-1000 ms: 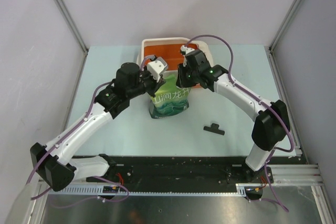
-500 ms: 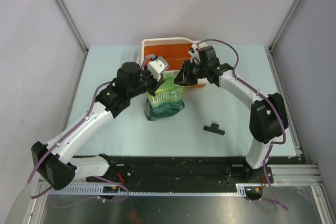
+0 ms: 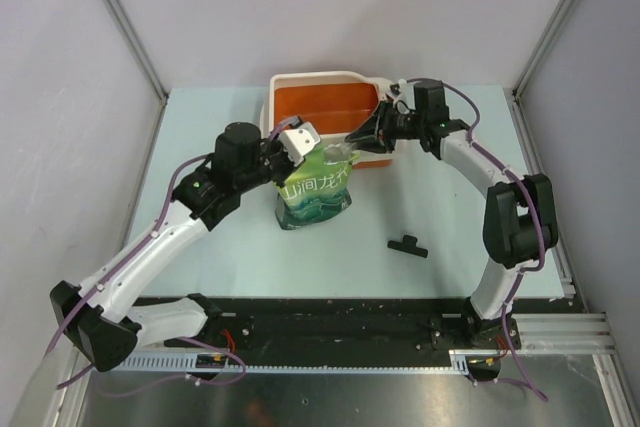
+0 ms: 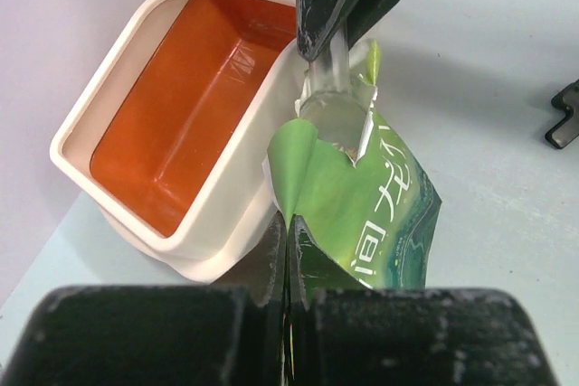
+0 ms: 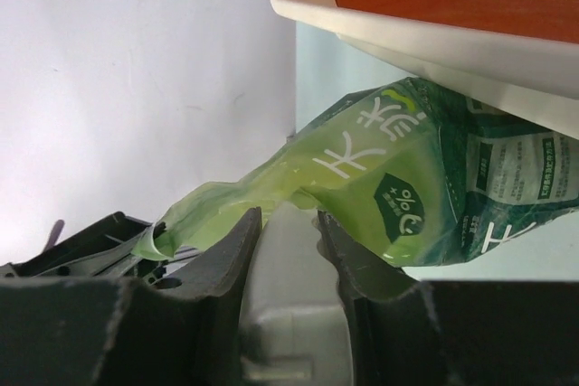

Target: Fill the litter box with clean litter

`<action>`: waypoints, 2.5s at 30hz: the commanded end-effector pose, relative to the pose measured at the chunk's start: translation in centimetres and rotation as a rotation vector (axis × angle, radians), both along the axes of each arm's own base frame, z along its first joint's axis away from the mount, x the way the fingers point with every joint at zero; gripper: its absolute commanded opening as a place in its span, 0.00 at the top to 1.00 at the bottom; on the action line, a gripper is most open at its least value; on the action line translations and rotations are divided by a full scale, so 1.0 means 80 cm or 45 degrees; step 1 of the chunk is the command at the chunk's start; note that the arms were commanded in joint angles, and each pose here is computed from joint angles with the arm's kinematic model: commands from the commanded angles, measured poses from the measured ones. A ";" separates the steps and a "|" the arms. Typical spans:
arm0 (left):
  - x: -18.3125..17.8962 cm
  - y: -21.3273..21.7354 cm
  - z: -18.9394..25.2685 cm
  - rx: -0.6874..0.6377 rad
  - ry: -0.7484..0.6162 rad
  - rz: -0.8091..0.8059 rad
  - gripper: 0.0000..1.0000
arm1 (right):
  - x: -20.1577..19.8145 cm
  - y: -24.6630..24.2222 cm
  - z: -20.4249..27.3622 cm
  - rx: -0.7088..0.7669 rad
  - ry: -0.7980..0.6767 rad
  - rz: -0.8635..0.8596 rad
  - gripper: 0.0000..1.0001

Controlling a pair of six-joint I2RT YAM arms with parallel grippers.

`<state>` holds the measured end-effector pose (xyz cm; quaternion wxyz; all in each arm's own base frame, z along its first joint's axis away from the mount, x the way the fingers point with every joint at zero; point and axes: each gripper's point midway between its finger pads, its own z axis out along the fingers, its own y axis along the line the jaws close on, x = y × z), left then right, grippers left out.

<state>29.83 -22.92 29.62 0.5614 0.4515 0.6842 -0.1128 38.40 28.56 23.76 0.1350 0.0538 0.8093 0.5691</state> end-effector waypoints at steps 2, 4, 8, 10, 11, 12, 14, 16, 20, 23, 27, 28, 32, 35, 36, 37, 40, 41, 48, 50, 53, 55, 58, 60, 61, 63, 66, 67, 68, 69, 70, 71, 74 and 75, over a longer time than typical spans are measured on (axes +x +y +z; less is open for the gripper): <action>-0.008 0.014 0.085 -0.048 -0.263 -0.010 1.00 | 0.020 -0.026 0.026 0.121 -0.051 -0.021 1.00; -0.008 0.015 0.084 -0.032 -0.267 -0.013 1.00 | 0.021 -0.030 0.031 0.141 -0.075 -0.008 1.00; -0.007 0.019 0.077 0.023 -0.294 -0.023 1.00 | 0.026 -0.044 0.032 0.146 -0.041 -0.044 1.00; -0.006 0.020 0.072 0.021 -0.278 -0.012 1.00 | 0.022 -0.043 0.038 0.174 -0.032 -0.025 1.00; -0.007 0.019 0.069 0.019 -0.271 -0.015 1.00 | 0.021 -0.041 0.040 0.190 -0.051 -0.007 1.00; -0.010 0.019 0.070 0.015 -0.274 -0.026 1.00 | 0.016 -0.039 0.041 0.209 -0.044 0.028 1.00; -0.011 0.020 0.065 0.029 -0.274 -0.030 1.00 | 0.009 -0.037 0.032 0.241 -0.040 0.075 1.00; -0.009 0.021 0.065 0.038 -0.279 -0.021 1.00 | 0.005 -0.042 0.015 0.254 0.015 0.110 1.00; -0.006 0.020 0.070 0.038 -0.286 -0.018 1.00 | 0.011 -0.054 0.002 0.297 0.075 0.091 1.00; -0.003 0.019 0.070 0.060 -0.301 -0.024 1.00 | 0.022 -0.064 0.012 0.338 0.062 0.054 1.00; 0.000 0.022 0.074 0.078 -0.322 -0.007 1.00 | 0.024 -0.077 0.021 0.325 0.004 0.030 1.00; 0.001 0.022 0.074 0.082 -0.324 -0.002 1.00 | 0.020 -0.077 0.016 0.306 0.035 0.025 1.00; 0.006 0.023 0.079 0.055 -0.308 0.024 1.00 | 0.008 -0.068 0.015 0.259 0.056 0.020 1.00; 0.001 0.019 0.081 0.040 -0.308 -0.009 1.00 | 0.015 -0.074 0.032 0.257 0.001 -0.003 1.00; 0.002 0.018 0.081 0.040 -0.308 -0.009 1.00 | 0.016 -0.076 0.033 0.246 -0.006 -0.005 1.00; 0.001 0.019 0.082 0.038 -0.308 -0.006 1.00 | 0.017 -0.077 0.026 0.220 -0.051 0.002 1.00; 0.000 0.019 0.079 0.040 -0.308 -0.015 1.00 | 0.015 -0.081 -0.001 0.159 -0.015 0.000 1.00; -0.001 0.018 0.078 0.040 -0.307 -0.019 1.00 | 0.017 -0.082 0.003 0.164 -0.024 -0.006 1.00; -0.003 0.018 0.074 0.047 -0.305 -0.025 1.00 | 0.015 -0.092 0.049 0.194 -0.127 -0.040 1.00; -0.003 0.016 0.074 0.042 -0.302 -0.033 1.00 | 0.015 -0.093 0.050 0.154 -0.158 -0.051 1.00; -0.003 0.012 0.078 0.032 -0.303 -0.045 1.00 | 0.013 -0.094 0.049 0.129 -0.137 -0.070 1.00; 0.000 0.010 0.078 0.032 -0.303 -0.045 1.00 | 0.012 -0.095 0.046 0.127 -0.108 -0.070 1.00; 0.002 0.010 0.079 0.036 -0.308 -0.034 1.00 | 0.007 -0.087 0.074 0.109 -0.160 -0.047 1.00; 0.002 0.009 0.082 0.036 -0.316 -0.039 1.00 | 0.009 -0.083 0.083 0.113 -0.202 -0.021 1.00; 0.001 0.009 0.083 0.033 -0.319 -0.040 1.00 | 0.010 -0.083 0.079 0.120 -0.174 -0.021 1.00; 0.002 0.009 0.083 0.040 -0.322 -0.038 1.00 | 0.020 -0.091 0.061 0.118 -0.087 -0.059 1.00; 0.004 0.013 0.082 0.053 -0.330 -0.021 1.00 | 0.023 -0.092 0.074 0.118 -0.124 -0.044 1.00; 0.004 0.013 0.082 0.053 -0.328 -0.018 1.00 | 0.021 -0.091 0.074 0.121 -0.117 -0.033 1.00; 0.003 0.012 0.082 0.048 -0.327 -0.021 1.00 | 0.021 -0.091 0.069 0.121 -0.108 -0.032 1.00; 0.004 0.012 0.082 0.046 -0.327 -0.018 1.00 | 0.022 -0.089 0.059 0.124 -0.088 -0.023 1.00; 0.004 0.013 0.083 0.044 -0.330 -0.018 1.00 | 0.019 -0.088 0.045 0.133 -0.036 -0.018 1.00; 0.005 0.012 0.080 0.048 -0.326 -0.017 1.00 | 0.018 -0.089 0.037 0.158 0.026 -0.022 1.00; 0.007 0.016 0.077 0.069 -0.330 0.006 1.00 | 0.025 -0.093 0.034 0.217 0.022 0.008 1.00; 0.008 0.017 0.075 0.078 -0.332 0.009 1.00 | 0.025 -0.093 0.035 0.235 0.041 0.016 1.00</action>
